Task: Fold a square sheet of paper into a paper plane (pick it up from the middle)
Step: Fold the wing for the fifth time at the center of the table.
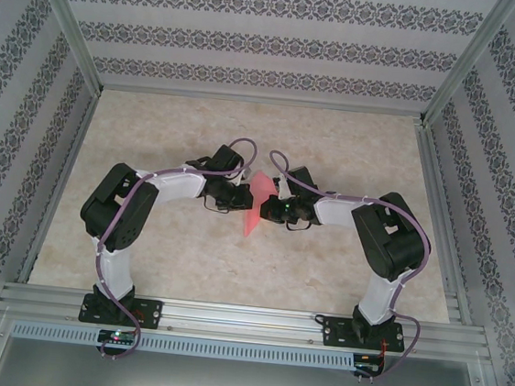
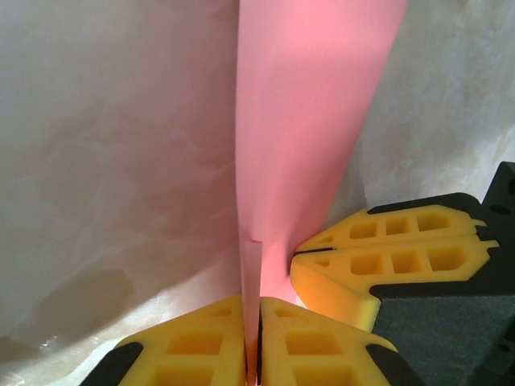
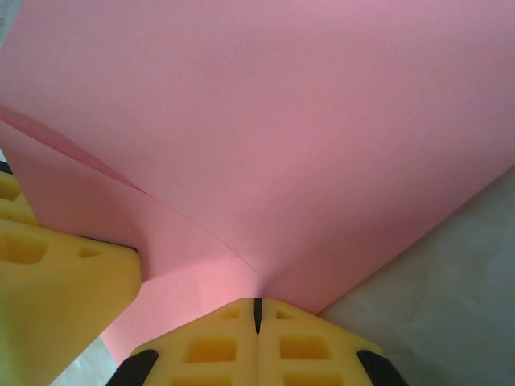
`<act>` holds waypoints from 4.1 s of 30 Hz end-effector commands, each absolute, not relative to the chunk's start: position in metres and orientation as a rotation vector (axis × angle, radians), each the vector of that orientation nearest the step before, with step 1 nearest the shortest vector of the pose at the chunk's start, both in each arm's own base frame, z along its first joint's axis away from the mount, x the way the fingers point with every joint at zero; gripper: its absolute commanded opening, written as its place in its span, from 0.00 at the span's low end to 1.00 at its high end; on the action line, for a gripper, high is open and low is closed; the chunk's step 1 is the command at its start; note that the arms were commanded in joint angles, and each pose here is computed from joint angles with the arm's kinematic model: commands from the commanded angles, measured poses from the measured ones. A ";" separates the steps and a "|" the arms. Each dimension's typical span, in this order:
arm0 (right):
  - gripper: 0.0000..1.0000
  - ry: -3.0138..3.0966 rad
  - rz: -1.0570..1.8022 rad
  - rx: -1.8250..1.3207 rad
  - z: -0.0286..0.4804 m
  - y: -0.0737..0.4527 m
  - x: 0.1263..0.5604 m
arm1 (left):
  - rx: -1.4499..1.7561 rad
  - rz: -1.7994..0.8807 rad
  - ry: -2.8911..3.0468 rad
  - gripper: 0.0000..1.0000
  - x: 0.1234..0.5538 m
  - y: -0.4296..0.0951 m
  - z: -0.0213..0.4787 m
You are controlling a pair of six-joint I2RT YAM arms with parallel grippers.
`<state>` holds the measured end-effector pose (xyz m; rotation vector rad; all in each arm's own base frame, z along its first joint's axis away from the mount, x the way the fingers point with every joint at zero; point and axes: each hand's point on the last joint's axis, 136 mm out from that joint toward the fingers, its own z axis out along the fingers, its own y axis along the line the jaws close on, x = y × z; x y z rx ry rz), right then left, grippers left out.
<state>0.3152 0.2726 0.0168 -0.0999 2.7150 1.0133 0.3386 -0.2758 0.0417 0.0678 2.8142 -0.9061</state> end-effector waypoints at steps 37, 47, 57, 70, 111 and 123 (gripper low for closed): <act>0.01 2.790 0.934 -0.023 -0.007 0.248 0.301 | 0.191 -0.783 2.832 0.21 0.337 -0.273 0.061; 0.01 2.789 0.941 -0.023 -0.007 0.249 0.300 | 0.178 -0.797 2.827 0.09 0.337 -0.271 0.064; 0.00 2.774 0.954 -0.019 -0.004 0.250 0.301 | 0.205 -0.782 2.864 0.05 0.332 -0.274 0.053; 0.00 2.767 0.984 0.000 -0.005 0.251 0.301 | 0.252 -0.840 2.881 0.05 0.327 -0.300 0.043; 0.00 2.586 1.232 0.135 0.034 0.251 0.314 | 0.142 -0.839 2.926 0.06 0.329 -0.302 -0.002; 0.04 2.536 1.240 0.162 0.047 0.244 0.333 | 0.196 -0.862 2.902 0.19 0.327 -0.303 -0.001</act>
